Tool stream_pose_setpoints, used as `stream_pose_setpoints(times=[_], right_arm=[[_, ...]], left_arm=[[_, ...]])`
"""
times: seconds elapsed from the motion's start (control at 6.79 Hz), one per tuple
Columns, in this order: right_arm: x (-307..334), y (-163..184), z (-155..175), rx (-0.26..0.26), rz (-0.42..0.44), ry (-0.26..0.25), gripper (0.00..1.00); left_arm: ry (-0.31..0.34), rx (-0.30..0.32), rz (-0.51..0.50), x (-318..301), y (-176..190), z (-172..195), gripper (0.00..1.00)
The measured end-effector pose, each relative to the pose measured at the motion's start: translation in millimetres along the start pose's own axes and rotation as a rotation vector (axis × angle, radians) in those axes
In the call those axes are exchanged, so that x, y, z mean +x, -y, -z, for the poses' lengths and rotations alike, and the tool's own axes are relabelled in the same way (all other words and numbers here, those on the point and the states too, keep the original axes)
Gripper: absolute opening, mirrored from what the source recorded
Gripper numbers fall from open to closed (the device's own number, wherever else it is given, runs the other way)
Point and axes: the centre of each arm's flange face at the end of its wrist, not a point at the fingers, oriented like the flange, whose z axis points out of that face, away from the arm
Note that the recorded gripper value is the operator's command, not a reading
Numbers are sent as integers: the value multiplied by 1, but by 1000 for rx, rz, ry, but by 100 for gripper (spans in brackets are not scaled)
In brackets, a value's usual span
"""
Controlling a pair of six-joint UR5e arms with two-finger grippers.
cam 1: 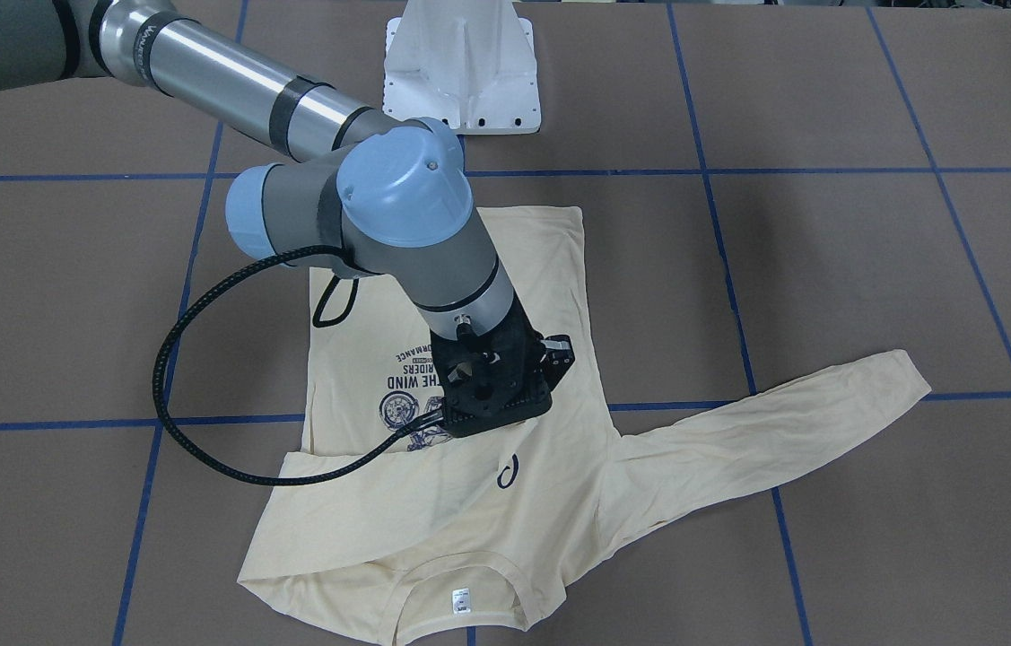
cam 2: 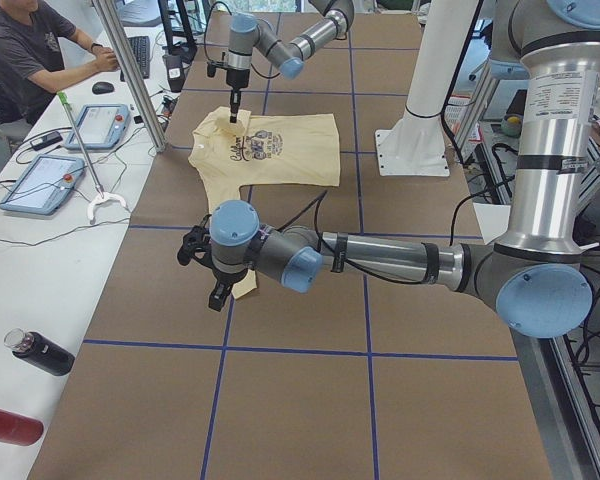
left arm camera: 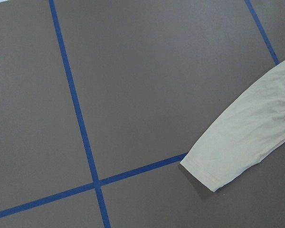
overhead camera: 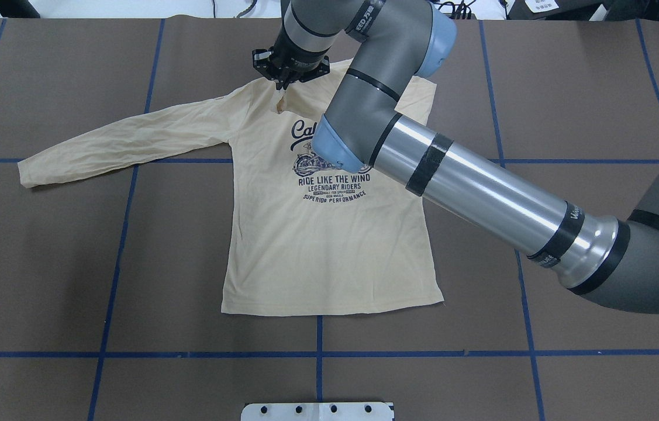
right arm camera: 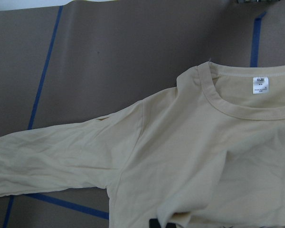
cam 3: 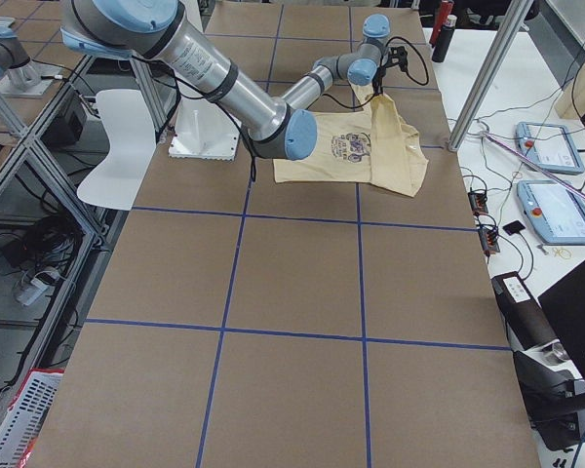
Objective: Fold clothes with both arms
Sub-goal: 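Carry the sleeve with the right gripper across the shirt toward the collar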
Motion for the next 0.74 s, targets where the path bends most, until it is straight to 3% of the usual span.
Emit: stream_pose_setpoints(times=[0.44, 0.59, 0.74], right_arm=[[5, -2, -34, 52, 14, -16, 0], [0, 2, -44, 74, 21, -17, 40], [-14, 4, -49, 103, 29, -23, 94]], left_arm=[[0, -2, 4, -3, 2, -3, 100], [0, -1, 3, -2, 3, -2, 100], [-1, 0, 3, -2, 4, -2, 100]])
